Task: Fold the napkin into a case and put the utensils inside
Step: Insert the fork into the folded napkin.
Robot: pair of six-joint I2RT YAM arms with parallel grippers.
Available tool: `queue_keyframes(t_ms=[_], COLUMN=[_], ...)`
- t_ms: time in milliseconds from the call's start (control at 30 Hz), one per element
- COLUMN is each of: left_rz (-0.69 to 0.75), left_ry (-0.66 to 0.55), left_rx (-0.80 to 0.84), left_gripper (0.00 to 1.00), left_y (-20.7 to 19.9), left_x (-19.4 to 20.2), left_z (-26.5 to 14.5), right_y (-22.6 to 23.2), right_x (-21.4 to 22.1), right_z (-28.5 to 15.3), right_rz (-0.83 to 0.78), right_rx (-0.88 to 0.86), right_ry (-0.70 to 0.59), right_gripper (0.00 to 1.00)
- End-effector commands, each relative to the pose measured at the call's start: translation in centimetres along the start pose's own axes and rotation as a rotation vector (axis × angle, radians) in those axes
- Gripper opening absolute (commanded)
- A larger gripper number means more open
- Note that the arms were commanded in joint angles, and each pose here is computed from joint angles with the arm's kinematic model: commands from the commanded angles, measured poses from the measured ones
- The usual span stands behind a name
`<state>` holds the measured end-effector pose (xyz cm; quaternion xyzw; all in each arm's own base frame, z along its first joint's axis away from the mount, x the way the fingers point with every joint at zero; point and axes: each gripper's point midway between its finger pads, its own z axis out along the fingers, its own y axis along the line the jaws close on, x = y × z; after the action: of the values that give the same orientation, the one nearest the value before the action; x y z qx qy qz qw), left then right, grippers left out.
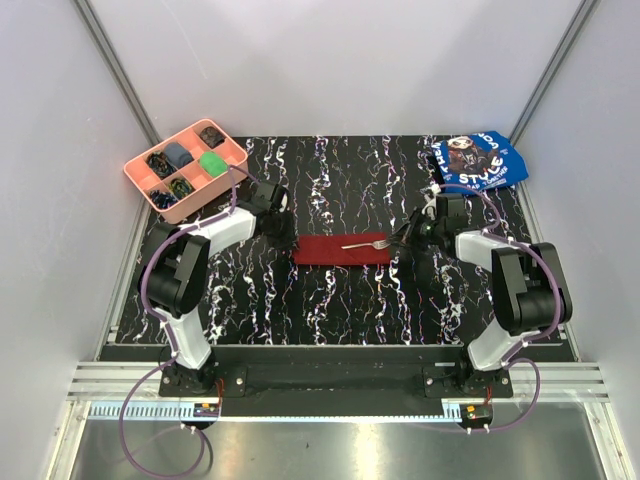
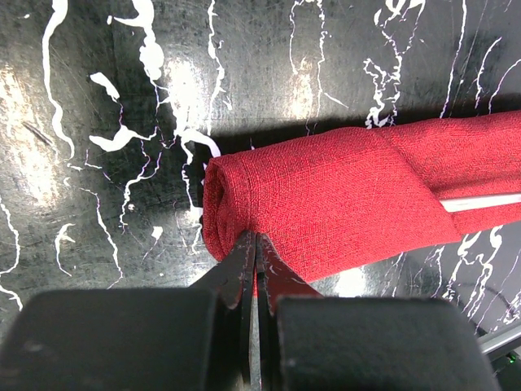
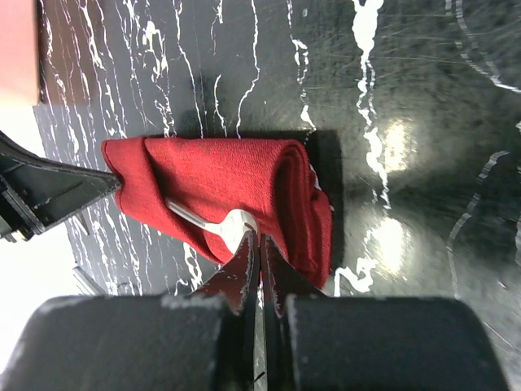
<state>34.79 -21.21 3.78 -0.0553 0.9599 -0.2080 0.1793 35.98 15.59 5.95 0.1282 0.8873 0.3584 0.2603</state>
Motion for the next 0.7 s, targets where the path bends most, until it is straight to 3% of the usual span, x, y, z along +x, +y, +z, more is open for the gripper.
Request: queue_keyframes(t_ms=[0, 500, 533, 667], left_rz=[-0.002, 0.001, -0.004, -0.042], left_ry=[-0.015, -0.041, -0.055, -0.132], left_rx=[0.007, 0.035, 0.036, 0.075], left_gripper=[0.00, 0.00, 0.00, 0.22], left_y=[0.2, -0.6, -0.7, -1.3], left_x=[-0.2, -0.7, -1.0, -2.3], left_z=[0.4, -0.6, -0.9, -4.1], right_y=[2.7, 4.3, 4.3, 5.3], right_x=[-2.4, -0.7, -0.7, -2.1], right_z=[1.1, 5.0, 4.9, 3.6], right_rz=[0.002, 0.051, 0.045, -0.011], right_rx=[-0.063, -0.118, -0.116, -0.084], right_ry=[-0.067, -0.018, -0.018, -0.040], right_gripper=[0.00, 0.01, 0.10, 0.39])
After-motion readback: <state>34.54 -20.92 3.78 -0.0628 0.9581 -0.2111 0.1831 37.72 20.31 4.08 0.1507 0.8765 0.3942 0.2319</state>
